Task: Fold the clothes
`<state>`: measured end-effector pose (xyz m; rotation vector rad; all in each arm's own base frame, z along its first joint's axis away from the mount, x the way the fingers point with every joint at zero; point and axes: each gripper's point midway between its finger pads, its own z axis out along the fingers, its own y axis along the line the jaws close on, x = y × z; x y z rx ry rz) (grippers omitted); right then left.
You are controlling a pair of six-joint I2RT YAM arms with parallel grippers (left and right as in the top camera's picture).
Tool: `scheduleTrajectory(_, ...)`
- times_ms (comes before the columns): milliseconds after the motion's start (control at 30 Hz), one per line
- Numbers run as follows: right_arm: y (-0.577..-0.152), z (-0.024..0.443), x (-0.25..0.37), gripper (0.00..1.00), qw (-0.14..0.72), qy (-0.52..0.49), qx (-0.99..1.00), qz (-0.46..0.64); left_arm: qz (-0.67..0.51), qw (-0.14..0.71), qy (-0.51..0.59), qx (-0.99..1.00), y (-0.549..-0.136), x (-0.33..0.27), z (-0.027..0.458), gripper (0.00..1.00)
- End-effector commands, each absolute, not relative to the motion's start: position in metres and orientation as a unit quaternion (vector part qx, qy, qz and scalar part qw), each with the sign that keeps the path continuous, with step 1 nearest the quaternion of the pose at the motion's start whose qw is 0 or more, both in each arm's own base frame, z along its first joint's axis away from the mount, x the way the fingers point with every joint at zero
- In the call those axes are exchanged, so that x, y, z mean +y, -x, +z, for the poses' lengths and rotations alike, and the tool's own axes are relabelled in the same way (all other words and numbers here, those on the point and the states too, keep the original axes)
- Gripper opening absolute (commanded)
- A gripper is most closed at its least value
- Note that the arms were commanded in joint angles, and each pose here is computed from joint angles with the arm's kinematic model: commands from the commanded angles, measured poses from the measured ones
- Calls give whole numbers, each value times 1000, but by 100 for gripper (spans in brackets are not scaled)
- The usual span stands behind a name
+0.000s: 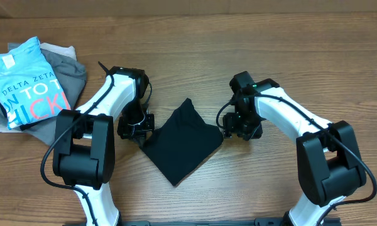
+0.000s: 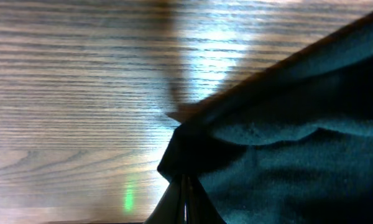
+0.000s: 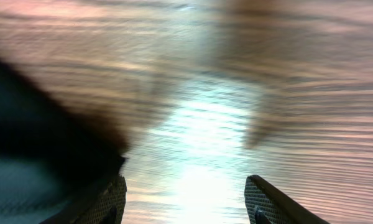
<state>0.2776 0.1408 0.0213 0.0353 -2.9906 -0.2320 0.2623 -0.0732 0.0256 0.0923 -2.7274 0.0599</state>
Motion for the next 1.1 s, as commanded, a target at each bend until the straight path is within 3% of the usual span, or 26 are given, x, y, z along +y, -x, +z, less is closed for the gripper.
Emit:
scheduleTrajectory(0, -281, 18, 125, 67, 64, -2, -997, -44, 15, 191, -56, -980, -269, -76, 28, 4)
scheduleTrajectory(133, -281, 18, 124, 70, 64, -2, -997, -44, 50, 71, -41, -995, -311, -85, 77, 4)
scheduleTrajectory(233, -281, 18, 124, 72, 64, -2, -997, -44, 150, -30, 42, -987, -326, -115, 136, 7)
scheduleTrajectory(333, -281, 18, 124, 72, 64, -2, -997, -44, 184, -26, 76, -980, -314, -124, 148, 5)
scheduleTrajectory(533, -280, 18, 123, 72, 67, -2, -997, -43, 186, 57, 87, -977, -274, -126, 104, 4)
scheduleTrajectory(700, -280, 18, 123, 72, 67, -2, -997, -43, 185, 72, 98, -975, -254, -130, 60, 4)
scheduleTrajectory(800, -278, 18, 123, 72, 70, -2, -997, -42, 165, 56, 88, -981, -256, -123, 40, 4)
scheduleTrajectory(900, -278, 18, 123, 72, 72, -2, -997, -41, 59, -1, 1, -998, -281, -90, 16, 5)
scheduleTrajectory(1067, -275, 19, 122, 72, 77, -1, -996, -39, 89, -13, -9, -996, -288, -101, 16, 9)
